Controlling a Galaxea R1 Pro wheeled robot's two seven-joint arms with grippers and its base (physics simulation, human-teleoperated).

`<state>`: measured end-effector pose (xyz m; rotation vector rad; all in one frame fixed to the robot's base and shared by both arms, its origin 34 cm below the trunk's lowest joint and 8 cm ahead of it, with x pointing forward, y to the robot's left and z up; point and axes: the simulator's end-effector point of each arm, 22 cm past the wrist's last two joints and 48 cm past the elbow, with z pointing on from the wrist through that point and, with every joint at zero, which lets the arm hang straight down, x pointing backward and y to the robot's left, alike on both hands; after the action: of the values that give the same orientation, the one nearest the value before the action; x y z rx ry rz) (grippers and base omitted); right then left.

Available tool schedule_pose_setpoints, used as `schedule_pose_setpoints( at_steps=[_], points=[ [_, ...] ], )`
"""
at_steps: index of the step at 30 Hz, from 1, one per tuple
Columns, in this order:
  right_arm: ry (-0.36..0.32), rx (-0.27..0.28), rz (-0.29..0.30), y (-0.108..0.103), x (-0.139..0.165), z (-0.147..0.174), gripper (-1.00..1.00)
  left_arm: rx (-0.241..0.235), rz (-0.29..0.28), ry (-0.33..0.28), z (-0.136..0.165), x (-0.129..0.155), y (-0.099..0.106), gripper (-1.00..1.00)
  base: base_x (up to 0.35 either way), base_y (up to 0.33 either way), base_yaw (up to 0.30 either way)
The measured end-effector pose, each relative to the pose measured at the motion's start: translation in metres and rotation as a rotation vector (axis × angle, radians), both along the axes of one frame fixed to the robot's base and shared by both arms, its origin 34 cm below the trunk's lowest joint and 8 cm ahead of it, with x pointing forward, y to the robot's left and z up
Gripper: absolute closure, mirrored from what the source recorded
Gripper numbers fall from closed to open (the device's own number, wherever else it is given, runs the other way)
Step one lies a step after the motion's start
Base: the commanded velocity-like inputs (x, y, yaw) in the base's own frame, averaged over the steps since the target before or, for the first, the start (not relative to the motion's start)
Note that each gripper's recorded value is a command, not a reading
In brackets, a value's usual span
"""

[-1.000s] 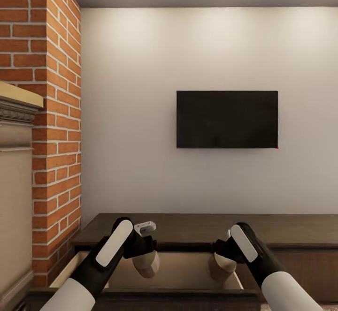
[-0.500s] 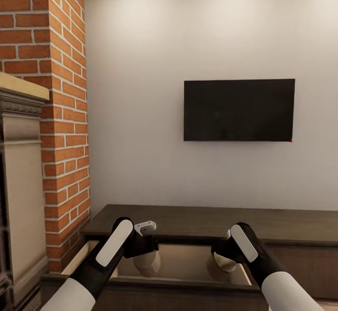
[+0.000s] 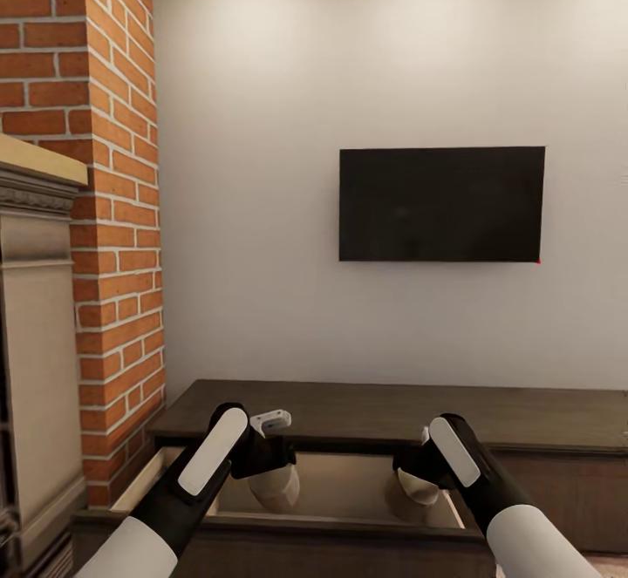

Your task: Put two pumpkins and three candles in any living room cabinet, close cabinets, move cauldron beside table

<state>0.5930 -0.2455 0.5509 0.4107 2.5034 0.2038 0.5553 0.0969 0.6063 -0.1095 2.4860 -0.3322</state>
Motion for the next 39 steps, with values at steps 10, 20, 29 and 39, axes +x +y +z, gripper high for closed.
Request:
schedule_pose_setpoints(
  at_steps=[10, 20, 29, 39],
  points=[
    [-0.001, 0.0, 0.0, 0.0001, 0.0001, 0.0004, 1.0, 0.001, -0.003, -0.003, 0.0011, -0.0002, -0.0006, 1.0, 0.101, -0.035, -0.026],
    [0.0, -0.001, 0.0, -0.0002, -0.0002, 0.0003, 1.0, 0.001, -0.003, -0.005, 0.0016, -0.0001, -0.0005, 1.0, 0.055, -0.002, -0.102],
    [0.0, 0.001, 0.0, 0.0002, -0.0001, 0.0, 1.0, 0.004, -0.004, -0.005, 0.0015, -0.0002, -0.0007, 1.0, 0.039, 0.0, -0.029],
    [-0.002, 0.001, 0.001, 0.0013, 0.0001, 0.0006, 1.0, 0.004, -0.005, -0.007, 0.0021, -0.0003, -0.001, 1.0, 0.043, 0.0, -0.033]
  ],
)
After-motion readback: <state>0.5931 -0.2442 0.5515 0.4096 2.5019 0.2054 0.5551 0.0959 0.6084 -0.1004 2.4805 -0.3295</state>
